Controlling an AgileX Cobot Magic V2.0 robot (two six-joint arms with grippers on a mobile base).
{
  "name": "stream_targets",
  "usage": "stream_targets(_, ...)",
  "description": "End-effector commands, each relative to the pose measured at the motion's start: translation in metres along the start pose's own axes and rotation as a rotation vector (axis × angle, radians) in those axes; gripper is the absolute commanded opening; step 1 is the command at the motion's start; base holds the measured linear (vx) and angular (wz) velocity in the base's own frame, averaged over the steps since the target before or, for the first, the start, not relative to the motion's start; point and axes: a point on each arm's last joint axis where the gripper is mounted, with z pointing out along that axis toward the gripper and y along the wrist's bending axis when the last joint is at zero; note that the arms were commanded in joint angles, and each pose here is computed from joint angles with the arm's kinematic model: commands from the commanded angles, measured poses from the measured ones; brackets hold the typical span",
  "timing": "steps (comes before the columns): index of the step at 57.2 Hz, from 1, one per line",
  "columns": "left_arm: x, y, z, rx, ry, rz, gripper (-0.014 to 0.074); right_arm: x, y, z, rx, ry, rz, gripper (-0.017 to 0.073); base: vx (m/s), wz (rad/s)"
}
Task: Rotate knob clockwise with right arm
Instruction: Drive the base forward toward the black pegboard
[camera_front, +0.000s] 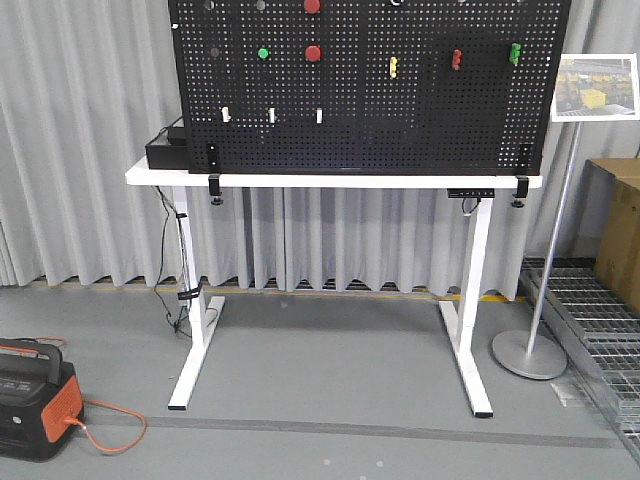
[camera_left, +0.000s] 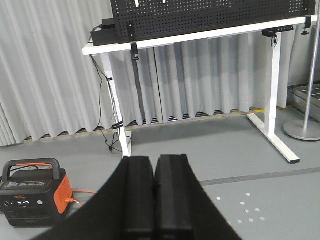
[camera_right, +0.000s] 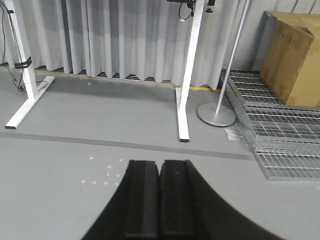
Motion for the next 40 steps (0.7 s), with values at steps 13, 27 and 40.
stream_targets(13, 0.0024, 0.0002, 0.0006, -0.009, -0.068, -0.008, -0.0006, -0.0049, -0.0001, -0.0002, 0.006, -0.079, -0.020, -0.0004, 0.02, 0.01)
stream_targets(27, 0.0024, 0.0002, 0.0006, -0.009, -0.068, -0.008, -0.0006, -0.0043, -0.0001, -0.0002, 0.006, -0.072, -0.020, -0.0004, 0.10, 0.00)
stream_targets(40, 0.0024, 0.0002, 0.0006, -0.009, -0.068, -0.008, -0.0006, -0.0043, -0.0001, -0.0002, 0.006, -0.072, -0.020, -0.0004, 0.18, -0.10)
